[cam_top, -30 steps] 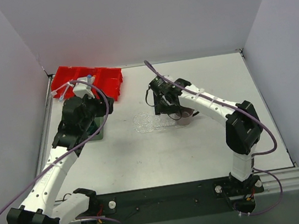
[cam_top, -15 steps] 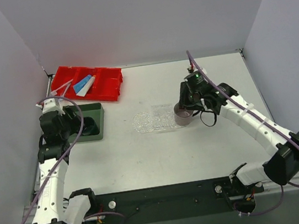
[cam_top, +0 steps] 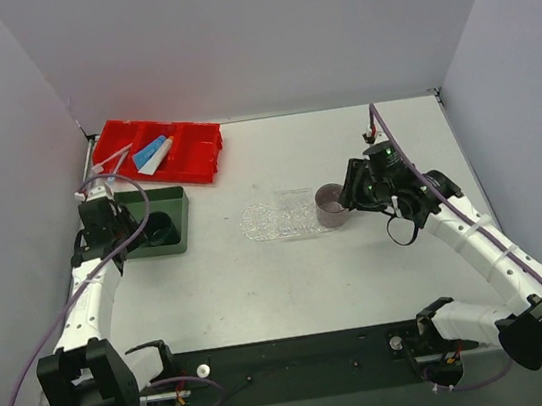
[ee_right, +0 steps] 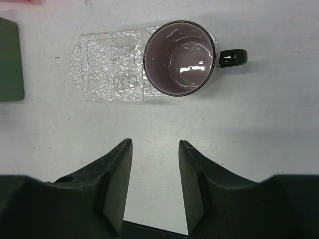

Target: Prepare toiletry sets of a toothbrush and toothpaste on the tray

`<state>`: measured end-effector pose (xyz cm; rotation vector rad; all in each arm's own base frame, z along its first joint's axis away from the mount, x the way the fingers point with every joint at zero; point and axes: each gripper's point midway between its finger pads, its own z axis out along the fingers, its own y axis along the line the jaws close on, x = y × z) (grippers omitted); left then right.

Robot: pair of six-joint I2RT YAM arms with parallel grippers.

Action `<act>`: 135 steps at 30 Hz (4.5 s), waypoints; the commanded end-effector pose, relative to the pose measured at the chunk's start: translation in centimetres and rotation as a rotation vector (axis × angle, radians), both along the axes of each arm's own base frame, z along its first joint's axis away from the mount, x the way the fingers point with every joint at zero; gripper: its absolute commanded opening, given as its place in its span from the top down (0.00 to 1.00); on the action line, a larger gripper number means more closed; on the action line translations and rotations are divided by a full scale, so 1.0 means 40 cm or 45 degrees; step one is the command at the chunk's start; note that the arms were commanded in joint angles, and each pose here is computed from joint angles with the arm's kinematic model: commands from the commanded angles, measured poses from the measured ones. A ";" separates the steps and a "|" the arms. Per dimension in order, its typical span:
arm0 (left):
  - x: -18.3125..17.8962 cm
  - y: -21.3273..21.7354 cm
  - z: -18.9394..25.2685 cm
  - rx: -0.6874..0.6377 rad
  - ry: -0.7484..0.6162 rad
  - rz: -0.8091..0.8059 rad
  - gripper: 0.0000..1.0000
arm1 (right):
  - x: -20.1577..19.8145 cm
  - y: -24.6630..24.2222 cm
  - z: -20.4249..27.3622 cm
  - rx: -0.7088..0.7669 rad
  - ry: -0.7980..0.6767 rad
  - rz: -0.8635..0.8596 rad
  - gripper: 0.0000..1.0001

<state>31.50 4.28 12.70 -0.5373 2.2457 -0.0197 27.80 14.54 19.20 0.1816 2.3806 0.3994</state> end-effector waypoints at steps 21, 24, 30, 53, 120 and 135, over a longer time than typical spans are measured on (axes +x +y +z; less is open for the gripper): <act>0.084 0.021 -0.028 -0.026 0.067 0.000 0.54 | 0.003 0.049 -0.010 0.119 0.009 0.060 0.62; 0.093 0.019 -0.038 -0.040 0.085 -0.006 0.53 | 0.004 0.050 -0.011 0.121 0.008 0.061 0.62; 0.098 0.025 -0.065 -0.073 0.126 0.009 0.54 | 0.003 0.051 -0.017 0.121 0.016 0.060 0.62; 0.101 0.022 -0.082 -0.081 0.162 0.004 0.99 | 0.001 0.047 -0.019 0.108 0.010 0.062 0.65; 0.145 -0.641 0.027 -0.214 0.044 -0.129 1.00 | -0.089 -0.313 0.006 -0.113 -0.202 -0.287 0.49; 0.150 -0.687 -0.008 -0.195 0.083 -0.132 1.00 | -0.089 -0.318 0.000 -0.129 -0.200 -0.291 0.49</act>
